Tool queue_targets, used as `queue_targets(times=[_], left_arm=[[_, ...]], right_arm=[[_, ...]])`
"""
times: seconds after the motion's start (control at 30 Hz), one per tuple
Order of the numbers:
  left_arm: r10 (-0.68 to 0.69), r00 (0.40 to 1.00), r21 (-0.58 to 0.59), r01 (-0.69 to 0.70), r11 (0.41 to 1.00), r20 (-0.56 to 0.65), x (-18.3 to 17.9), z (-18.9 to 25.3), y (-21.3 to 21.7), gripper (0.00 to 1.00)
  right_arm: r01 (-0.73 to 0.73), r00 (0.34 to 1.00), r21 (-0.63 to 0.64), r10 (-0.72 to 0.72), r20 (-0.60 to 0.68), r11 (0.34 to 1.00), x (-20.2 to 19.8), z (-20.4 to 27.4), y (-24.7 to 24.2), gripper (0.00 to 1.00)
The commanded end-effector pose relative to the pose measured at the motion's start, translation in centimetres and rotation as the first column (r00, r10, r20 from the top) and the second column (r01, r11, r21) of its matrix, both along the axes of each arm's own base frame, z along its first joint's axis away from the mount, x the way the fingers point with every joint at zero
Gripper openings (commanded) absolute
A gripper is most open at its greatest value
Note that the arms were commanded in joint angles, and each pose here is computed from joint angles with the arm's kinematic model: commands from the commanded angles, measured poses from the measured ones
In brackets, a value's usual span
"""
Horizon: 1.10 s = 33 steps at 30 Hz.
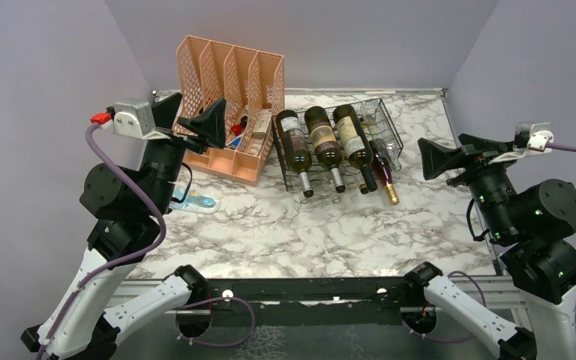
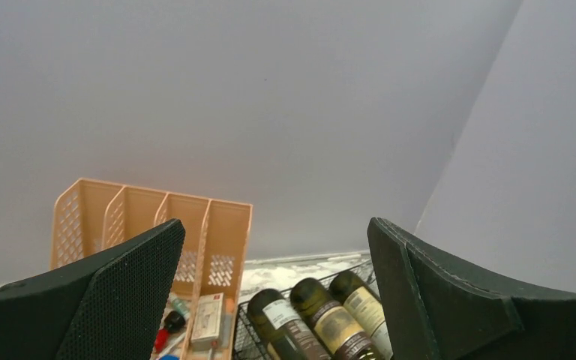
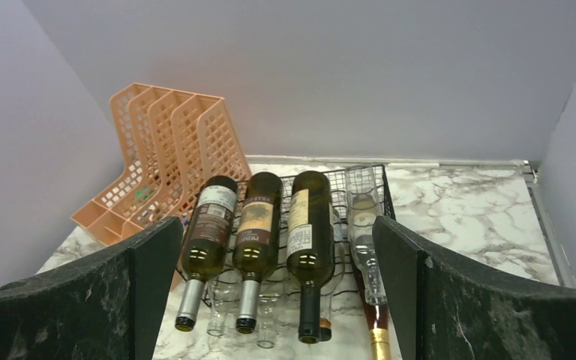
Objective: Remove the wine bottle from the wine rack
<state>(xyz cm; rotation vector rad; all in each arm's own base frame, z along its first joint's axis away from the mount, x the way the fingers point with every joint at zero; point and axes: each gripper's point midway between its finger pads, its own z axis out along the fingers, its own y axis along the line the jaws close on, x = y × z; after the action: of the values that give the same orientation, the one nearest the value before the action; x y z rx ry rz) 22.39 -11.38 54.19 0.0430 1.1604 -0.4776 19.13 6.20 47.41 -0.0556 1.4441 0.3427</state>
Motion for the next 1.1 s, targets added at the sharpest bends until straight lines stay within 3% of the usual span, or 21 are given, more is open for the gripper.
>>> queue_targets(times=[0.0, 0.33, 0.6, 0.7, 0.83, 1.0, 1.07], left_arm=[[-0.007, 0.997, -0.001, 0.007, 1.000, -0.078, 0.9, -2.5, 0.2, 0.99], [-0.017, 0.967, 0.029, 0.026, 0.999, -0.254, 3.1, -8.3, 0.2, 0.99], [-0.033, 0.890, 0.098, 0.086, 0.991, -0.454, 3.9, -15.2, -0.6, 0.99], [-0.031, 0.852, 0.118, 0.108, 0.987, -0.523, 3.8, -17.7, -0.8, 0.99], [-0.039, 0.800, 0.127, 0.143, 0.982, -0.599, 3.5, -20.3, -1.1, 0.99], [-0.084, 0.732, 0.107, 0.211, 0.972, -0.676, 2.4, -23.0, -2.0, 0.99], [-0.116, 0.705, 0.090, 0.249, 0.964, -0.699, 1.8, -23.9, -2.5, 0.99]], right_arm=[[0.016, 0.999, 0.012, -0.015, -0.031, 1.000, 0.6, -1.1, -0.1, 1.00], [0.136, 0.970, 0.020, -0.129, -0.209, 0.991, 3.4, -5.9, -1.2, 0.99], [0.164, 0.889, -0.015, -0.154, -0.432, 0.986, 6.3, -12.1, -0.3, 0.99], [0.075, 0.863, -0.004, -0.067, -0.501, 0.997, 7.1, -14.3, 1.8, 0.99], [-0.053, 0.804, 0.181, 0.149, -0.575, 0.982, 7.5, -16.4, 6.3, 0.99], [-0.263, 0.714, 0.346, 0.422, -0.558, 0.901, 7.2, -17.6, 11.4, 0.99], [-0.418, 0.641, 0.378, 0.563, -0.521, 0.826, 6.0, -17.7, 13.6, 0.99]])
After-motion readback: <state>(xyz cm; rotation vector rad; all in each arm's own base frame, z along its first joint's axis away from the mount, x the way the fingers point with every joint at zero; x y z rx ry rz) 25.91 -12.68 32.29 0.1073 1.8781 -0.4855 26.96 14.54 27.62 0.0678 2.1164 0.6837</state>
